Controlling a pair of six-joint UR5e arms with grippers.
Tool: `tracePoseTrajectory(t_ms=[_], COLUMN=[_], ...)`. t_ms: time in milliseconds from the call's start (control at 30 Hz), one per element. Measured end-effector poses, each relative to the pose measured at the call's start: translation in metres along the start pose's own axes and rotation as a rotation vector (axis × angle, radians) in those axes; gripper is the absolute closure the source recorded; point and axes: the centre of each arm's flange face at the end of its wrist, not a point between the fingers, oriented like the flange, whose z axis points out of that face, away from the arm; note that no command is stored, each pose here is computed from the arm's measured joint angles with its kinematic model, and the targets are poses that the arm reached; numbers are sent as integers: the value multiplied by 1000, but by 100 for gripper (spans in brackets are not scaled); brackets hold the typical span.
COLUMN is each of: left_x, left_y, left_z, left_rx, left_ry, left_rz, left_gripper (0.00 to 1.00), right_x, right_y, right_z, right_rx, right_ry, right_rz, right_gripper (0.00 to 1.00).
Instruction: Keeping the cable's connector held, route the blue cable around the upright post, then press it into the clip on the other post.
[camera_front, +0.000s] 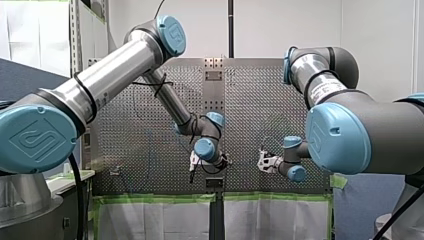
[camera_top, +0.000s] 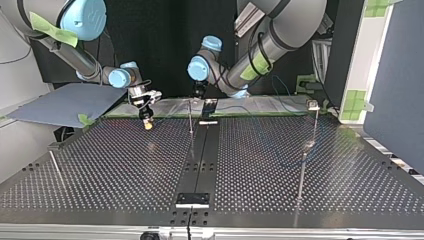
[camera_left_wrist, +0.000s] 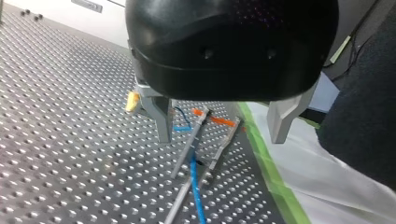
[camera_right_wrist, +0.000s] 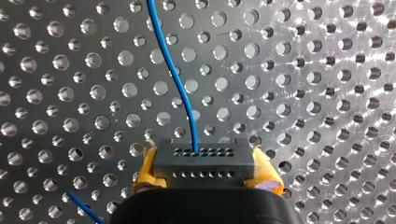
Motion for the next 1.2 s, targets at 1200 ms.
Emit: tracePoseTrajectory(t_ms=[1200], left_x=[-66], left_y=[24], left_z=[-132], left_rx=[-148], left_ry=[-251], left_rz=[-213], left_gripper=[0], right_x=[-1], right_y=[2], right_z=[-1], right_rx=[-6], right_ry=[-7], right_rz=[10], right_gripper=[100])
